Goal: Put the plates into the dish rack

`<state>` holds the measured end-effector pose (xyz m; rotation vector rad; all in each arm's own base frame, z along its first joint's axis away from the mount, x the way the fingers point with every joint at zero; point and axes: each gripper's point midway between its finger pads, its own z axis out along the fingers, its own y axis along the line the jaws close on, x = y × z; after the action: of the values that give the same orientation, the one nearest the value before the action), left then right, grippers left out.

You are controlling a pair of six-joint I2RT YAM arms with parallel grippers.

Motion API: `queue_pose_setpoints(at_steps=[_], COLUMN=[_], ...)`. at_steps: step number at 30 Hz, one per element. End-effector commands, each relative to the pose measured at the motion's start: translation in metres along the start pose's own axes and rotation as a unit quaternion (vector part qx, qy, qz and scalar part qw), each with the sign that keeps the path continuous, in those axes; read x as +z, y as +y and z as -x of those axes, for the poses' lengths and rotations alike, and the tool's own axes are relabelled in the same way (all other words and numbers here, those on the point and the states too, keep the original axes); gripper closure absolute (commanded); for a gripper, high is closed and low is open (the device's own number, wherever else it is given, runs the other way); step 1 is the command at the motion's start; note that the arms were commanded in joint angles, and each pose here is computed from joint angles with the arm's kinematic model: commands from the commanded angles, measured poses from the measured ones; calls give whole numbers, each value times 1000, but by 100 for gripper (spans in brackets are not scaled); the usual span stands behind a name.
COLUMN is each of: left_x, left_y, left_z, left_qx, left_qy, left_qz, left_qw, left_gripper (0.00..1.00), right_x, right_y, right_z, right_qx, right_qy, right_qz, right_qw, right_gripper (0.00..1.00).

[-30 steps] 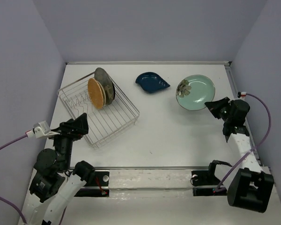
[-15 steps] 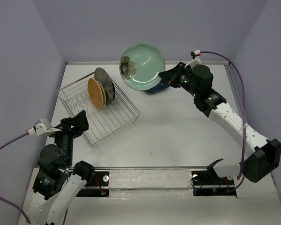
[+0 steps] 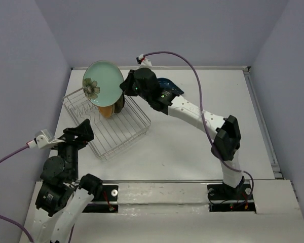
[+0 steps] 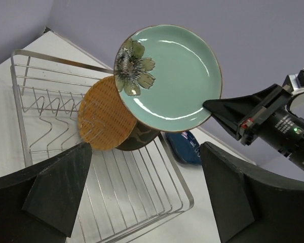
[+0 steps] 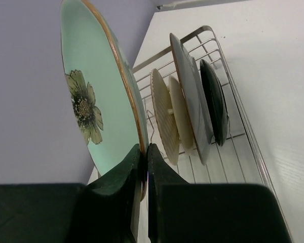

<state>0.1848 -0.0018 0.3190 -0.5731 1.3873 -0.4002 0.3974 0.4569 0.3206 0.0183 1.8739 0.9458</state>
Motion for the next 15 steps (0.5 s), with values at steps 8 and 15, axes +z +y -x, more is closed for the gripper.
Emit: queue_pose_setpoints(at_steps=[8, 15], left_x=[-8, -8], left_y=[9, 7], left_z=[27, 26], left_qx=[-30, -33], left_qy=[-45, -43], left_qz=[25, 21], left_qw=[998, 998], left_gripper=[1, 1], right_x=[20, 18], right_y=[67, 75], right_z=[47, 43], right_qx=[-60, -135], right_qy=[-161, -208], right_qz=[-53, -106], right_qw=[984, 963], right_gripper=[93, 93])
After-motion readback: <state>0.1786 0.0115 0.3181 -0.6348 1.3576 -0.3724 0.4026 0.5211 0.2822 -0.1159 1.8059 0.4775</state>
